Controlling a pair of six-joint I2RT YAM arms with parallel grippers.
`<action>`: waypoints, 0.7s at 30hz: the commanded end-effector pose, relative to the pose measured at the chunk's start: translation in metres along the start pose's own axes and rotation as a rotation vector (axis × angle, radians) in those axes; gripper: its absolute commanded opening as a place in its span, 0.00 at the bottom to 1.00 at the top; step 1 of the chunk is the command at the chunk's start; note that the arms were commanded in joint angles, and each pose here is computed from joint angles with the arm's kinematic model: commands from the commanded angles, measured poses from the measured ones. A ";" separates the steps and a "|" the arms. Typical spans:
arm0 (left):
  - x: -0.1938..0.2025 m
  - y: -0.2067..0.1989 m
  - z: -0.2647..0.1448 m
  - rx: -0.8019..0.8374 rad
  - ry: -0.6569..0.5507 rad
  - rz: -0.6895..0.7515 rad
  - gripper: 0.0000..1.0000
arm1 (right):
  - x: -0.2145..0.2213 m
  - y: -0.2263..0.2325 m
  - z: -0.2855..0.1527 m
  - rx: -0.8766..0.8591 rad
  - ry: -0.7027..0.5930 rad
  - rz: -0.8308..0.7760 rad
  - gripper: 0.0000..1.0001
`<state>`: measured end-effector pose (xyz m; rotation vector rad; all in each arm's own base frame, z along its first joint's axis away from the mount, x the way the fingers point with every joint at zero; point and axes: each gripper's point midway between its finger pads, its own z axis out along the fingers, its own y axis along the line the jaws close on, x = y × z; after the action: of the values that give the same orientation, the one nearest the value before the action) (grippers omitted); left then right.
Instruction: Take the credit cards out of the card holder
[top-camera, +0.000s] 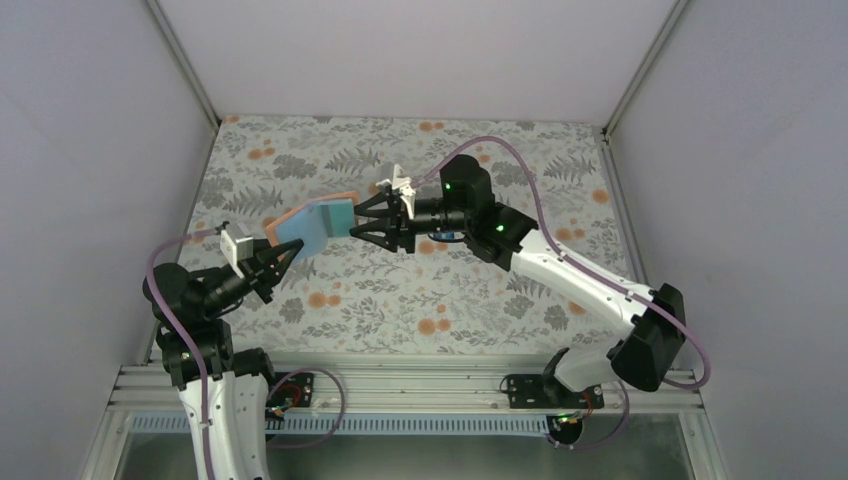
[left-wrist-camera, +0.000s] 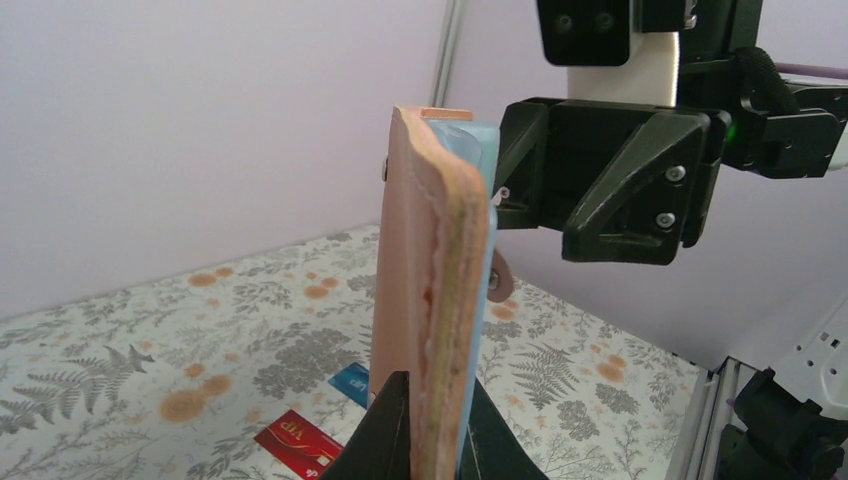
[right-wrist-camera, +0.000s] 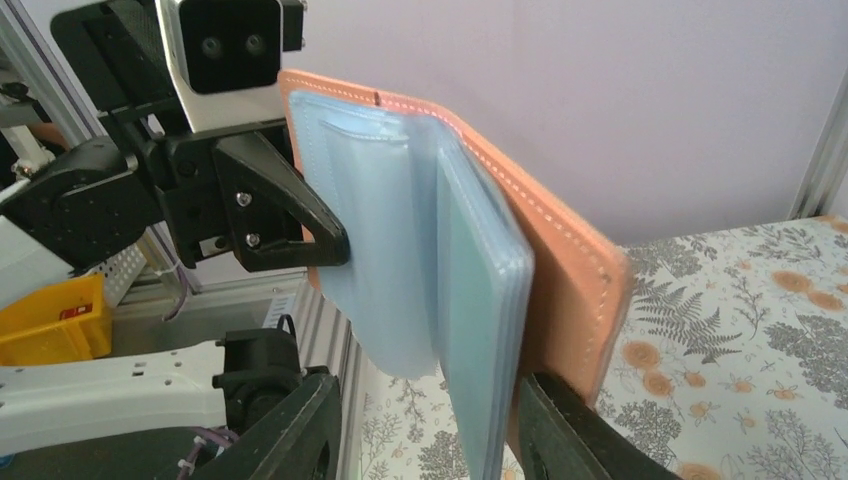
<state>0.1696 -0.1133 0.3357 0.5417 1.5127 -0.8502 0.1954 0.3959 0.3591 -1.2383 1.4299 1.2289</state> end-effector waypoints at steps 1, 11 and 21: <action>-0.004 0.000 -0.001 -0.010 -0.017 0.034 0.02 | -0.006 0.006 0.005 -0.040 0.003 -0.020 0.45; -0.001 0.002 -0.001 -0.012 -0.013 0.022 0.02 | -0.001 0.013 0.015 -0.100 0.023 -0.002 0.10; -0.001 0.000 -0.001 -0.007 -0.009 0.028 0.02 | -0.003 0.026 0.032 -0.090 0.023 -0.022 0.24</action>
<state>0.1717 -0.1119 0.3333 0.5317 1.5167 -0.8452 0.1760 0.4206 0.3434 -1.3436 1.4361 1.2959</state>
